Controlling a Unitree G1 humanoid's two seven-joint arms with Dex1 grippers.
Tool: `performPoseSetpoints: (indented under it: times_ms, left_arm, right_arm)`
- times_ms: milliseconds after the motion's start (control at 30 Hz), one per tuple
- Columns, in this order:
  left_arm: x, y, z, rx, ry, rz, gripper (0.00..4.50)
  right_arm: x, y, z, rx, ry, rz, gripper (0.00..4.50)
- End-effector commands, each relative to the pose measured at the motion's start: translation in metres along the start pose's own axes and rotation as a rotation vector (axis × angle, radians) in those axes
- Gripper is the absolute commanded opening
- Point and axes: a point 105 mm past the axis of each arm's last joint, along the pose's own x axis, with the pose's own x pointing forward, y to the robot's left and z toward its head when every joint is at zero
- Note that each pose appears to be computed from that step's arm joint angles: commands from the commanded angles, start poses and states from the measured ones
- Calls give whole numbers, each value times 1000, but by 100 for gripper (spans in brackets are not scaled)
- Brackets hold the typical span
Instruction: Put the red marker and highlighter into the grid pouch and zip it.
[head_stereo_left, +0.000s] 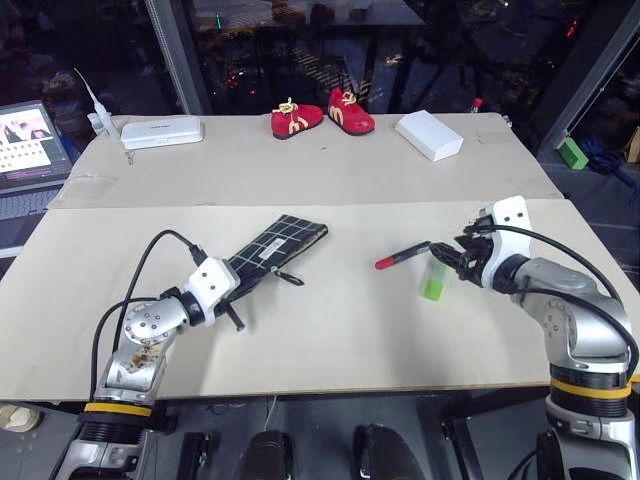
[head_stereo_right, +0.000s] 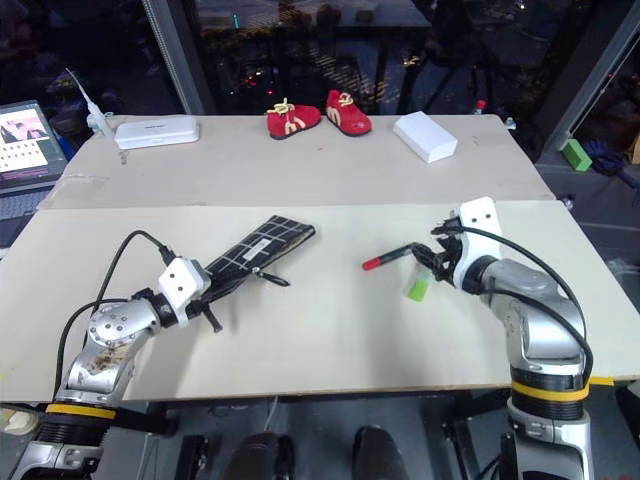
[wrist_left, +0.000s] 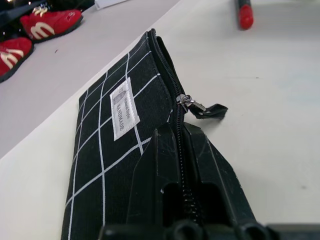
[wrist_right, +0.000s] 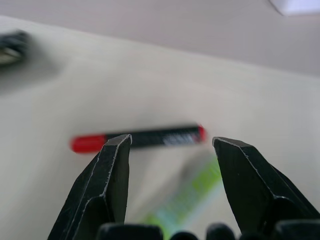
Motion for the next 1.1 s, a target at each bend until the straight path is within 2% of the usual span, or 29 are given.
performPoseSetpoints:
  times_ms: [33,133,300,567,1100]
  left_arm:
    - [3,-1,10,30,-43,-5,0]
    - [7,-1,9,32,-46,-11,0]
    - [8,0,11,35,-53,-5,0]
    - [8,-4,9,27,-49,-10,0]
    - [7,-2,9,22,-49,2,0]
  right_arm:
    - [2,19,0,15,-9,-25,293]
    - [16,22,-9,70,15,-78,293]
    - [18,-3,-13,28,33,-209,293]
    - [19,-5,-7,45,9,-188,293]
    - [27,-4,-52,149,110,-249,293]
